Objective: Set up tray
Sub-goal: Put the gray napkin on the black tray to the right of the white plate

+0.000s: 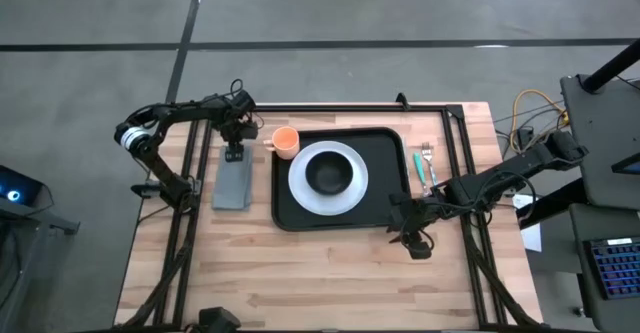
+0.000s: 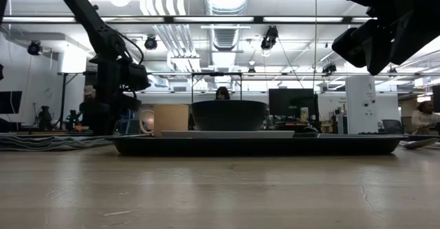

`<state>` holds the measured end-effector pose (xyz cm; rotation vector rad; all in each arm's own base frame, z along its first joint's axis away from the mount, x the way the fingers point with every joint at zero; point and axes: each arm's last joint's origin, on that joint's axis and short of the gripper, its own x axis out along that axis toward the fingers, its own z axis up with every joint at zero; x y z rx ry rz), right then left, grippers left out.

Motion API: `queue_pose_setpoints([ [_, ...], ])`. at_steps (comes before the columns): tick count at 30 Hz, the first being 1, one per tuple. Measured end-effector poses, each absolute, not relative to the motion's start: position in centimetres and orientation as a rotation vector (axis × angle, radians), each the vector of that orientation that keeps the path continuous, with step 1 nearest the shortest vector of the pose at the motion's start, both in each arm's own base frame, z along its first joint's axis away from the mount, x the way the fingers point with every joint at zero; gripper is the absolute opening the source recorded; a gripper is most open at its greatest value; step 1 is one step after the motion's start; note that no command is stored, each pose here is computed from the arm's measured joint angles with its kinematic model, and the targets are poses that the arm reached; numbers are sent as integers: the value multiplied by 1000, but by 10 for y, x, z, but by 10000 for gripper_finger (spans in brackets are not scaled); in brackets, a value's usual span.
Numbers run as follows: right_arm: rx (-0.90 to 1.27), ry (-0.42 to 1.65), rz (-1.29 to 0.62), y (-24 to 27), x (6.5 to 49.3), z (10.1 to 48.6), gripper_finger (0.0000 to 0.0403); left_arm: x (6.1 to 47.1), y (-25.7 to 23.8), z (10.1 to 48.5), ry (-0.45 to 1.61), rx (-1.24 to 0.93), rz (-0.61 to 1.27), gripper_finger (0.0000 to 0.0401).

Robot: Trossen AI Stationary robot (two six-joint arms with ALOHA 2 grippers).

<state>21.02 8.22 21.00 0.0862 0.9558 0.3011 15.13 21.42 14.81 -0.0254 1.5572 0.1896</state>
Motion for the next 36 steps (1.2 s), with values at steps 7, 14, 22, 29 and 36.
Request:
queue_pose_setpoints([
  [7, 87, 956, 302, 82, 210, 210, 121, 149, 209, 152, 1571, -104, 120, 194],
  [14, 91, 957, 300, 82, 210, 210, 121, 151, 208, 152, 1571, -99, 107, 194],
  [22, 96, 958, 297, 82, 210, 210, 121, 155, 202, 149, 1573, -88, 94, 162],
  [29, 103, 960, 293, 82, 210, 210, 121, 151, 196, 141, 1561, -190, 139, 19],
  [36, 82, 958, 300, 82, 210, 210, 121, 141, 181, 134, 1613, -332, 152, 2],
])
